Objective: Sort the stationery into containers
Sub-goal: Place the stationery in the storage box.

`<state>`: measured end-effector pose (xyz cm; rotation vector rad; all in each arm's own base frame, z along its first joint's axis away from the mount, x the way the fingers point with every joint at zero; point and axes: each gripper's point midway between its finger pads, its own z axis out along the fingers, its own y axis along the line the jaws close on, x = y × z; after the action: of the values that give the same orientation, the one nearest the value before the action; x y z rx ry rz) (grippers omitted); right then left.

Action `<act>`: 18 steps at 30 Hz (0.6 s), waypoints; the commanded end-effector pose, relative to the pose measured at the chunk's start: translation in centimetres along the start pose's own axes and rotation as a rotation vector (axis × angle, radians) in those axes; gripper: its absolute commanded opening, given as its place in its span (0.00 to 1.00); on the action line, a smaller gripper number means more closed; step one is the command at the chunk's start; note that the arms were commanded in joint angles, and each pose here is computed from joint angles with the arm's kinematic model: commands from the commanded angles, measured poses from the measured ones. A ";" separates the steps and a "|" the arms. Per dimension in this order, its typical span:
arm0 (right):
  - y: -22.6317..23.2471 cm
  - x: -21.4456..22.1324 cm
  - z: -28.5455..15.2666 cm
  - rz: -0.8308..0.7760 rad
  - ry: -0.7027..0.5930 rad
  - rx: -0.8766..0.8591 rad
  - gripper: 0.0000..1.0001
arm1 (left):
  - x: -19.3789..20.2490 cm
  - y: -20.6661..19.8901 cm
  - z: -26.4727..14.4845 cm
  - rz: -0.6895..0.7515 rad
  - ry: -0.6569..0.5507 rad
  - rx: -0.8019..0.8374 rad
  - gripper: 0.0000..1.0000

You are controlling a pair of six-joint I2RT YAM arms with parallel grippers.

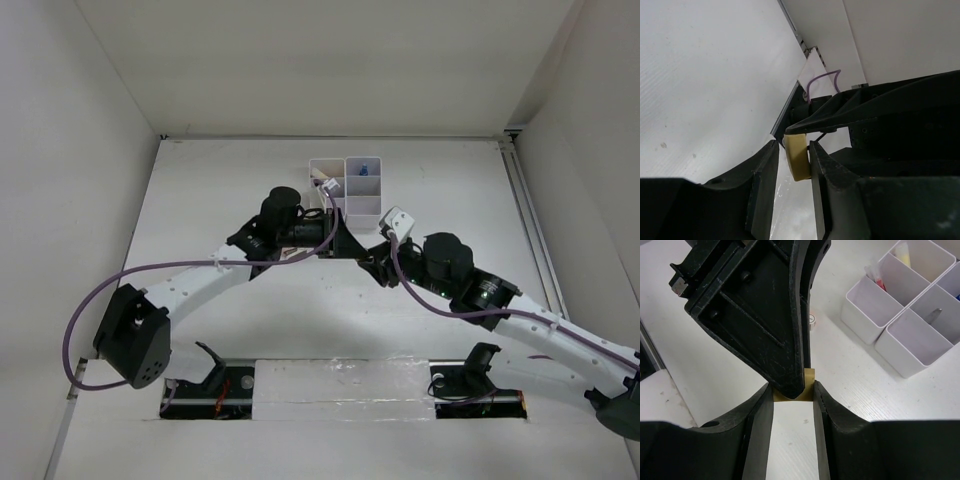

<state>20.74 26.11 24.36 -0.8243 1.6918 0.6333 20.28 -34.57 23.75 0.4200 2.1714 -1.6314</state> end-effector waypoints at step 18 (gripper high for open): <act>-0.9 -3.1 0.4 0.032 -0.134 0.065 0.97 | -3.9 -0.7 -0.1 0.064 -0.151 -0.069 0.00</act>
<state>21.78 26.23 24.77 -0.7653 1.6760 0.6062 20.99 -34.73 23.38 0.3784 2.1818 -1.6017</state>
